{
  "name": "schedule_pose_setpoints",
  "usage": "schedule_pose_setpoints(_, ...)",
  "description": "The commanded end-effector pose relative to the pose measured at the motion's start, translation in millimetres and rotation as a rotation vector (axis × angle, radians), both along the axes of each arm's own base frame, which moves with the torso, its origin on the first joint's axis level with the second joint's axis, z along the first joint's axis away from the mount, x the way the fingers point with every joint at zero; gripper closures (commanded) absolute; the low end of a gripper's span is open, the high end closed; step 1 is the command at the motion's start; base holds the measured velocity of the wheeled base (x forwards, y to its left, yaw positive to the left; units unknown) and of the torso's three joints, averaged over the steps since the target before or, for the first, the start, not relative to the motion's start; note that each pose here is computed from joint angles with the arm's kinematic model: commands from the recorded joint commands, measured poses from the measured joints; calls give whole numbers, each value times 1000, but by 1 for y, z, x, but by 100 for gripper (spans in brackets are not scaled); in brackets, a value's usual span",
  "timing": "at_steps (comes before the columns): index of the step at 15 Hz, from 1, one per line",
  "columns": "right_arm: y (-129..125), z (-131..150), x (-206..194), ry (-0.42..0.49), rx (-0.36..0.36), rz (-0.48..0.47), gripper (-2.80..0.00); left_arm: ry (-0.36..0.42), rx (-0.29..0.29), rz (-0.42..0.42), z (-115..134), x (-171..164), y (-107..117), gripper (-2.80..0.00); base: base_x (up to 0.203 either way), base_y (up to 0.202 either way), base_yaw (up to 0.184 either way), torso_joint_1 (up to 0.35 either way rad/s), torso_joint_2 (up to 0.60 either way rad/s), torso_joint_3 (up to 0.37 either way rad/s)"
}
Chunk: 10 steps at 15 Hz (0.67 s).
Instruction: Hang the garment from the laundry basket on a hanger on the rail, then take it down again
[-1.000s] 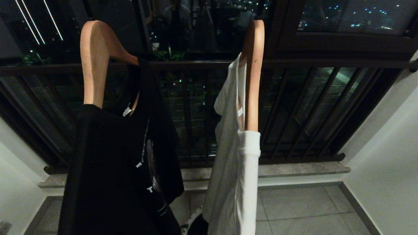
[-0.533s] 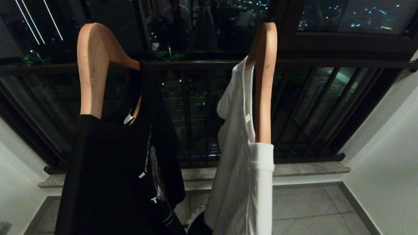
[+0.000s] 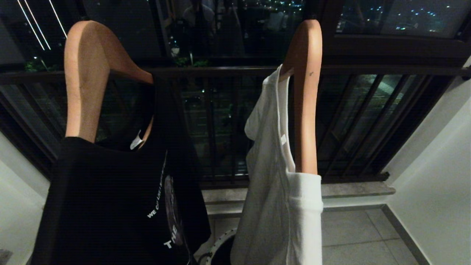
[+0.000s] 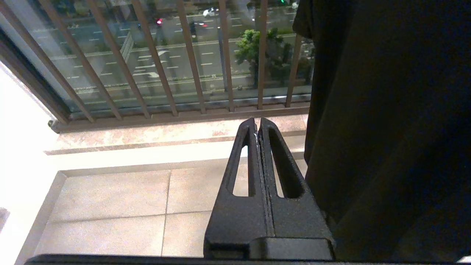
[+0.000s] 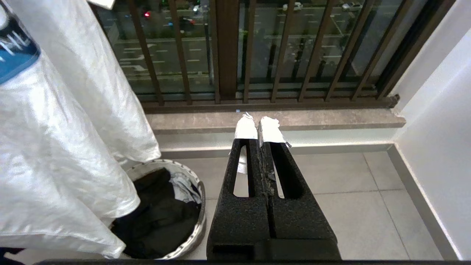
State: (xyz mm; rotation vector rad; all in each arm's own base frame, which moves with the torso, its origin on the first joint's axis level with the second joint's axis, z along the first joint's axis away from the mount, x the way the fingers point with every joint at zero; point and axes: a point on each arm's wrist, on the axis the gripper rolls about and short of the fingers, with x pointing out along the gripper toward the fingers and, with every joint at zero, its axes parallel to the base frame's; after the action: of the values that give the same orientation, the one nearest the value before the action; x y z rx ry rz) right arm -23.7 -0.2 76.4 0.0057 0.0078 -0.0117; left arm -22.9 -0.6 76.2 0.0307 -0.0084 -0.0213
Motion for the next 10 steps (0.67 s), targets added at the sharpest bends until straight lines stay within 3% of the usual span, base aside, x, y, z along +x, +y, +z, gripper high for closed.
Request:
schedule_pose_setpoints(1,0,0,0,1,0,-1,0,2,0,0,-1,0,0,0,0,0,0,-134,306,174)
schedule_pose_setpoints(10,0,0,0,-1,0,-1,0,2,0,0,-1,0,0,0,0,0,0,-133,316,176)
